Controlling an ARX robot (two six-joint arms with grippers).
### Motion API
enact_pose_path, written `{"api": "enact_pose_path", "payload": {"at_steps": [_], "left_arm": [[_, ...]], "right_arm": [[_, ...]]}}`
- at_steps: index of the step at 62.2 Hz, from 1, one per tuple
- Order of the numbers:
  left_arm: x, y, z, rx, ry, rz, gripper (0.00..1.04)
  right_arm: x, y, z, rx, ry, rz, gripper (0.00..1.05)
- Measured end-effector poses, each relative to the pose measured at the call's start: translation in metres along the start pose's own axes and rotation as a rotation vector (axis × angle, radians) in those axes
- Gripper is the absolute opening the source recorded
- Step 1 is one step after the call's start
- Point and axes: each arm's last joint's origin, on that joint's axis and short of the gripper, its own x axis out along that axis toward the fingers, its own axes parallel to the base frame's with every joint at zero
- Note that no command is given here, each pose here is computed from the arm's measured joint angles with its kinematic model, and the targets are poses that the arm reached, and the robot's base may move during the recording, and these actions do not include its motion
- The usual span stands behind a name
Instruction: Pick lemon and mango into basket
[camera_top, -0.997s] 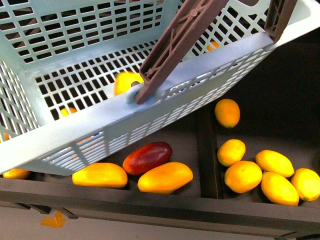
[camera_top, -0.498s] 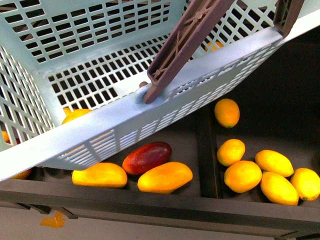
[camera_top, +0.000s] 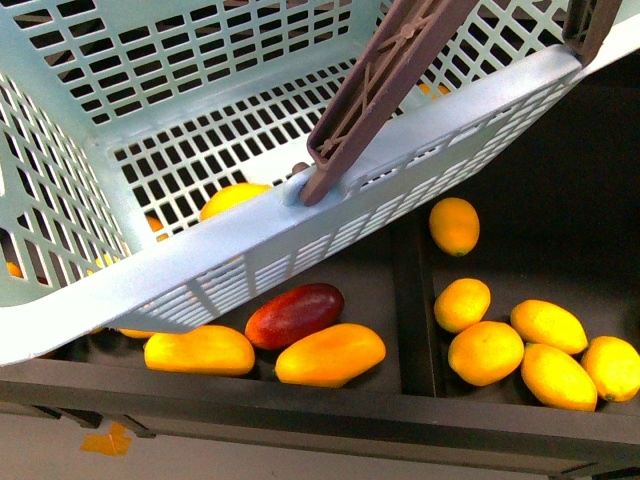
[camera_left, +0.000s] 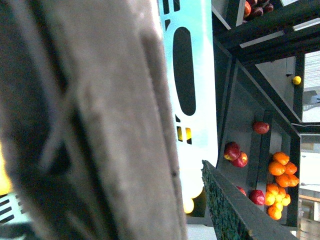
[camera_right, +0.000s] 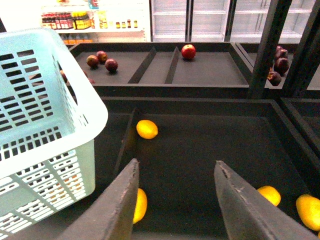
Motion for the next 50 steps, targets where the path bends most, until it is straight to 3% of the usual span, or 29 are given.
{"api": "enact_pose_path", "payload": {"at_steps": [14,18,50], "left_arm": [[0.0,0.0001,0.0002,0.001,-0.002,0.001,0.26],[0.0,0.0001,0.0001,0.0,-0.001,0.001,0.26],[-0.0001,-0.0011,-0.0015,0.006,0.005,-0.004,0.26]], "right_arm": [[0.0,0.0,0.0001,0.0,0.0,0.0,0.9],[-0.0001,0.0,0.0001,0.0,-0.001,0.0,0.98],[-0.0002,-0.0006,-0.0006,0.0,0.002,-0.005,0.96]]}}
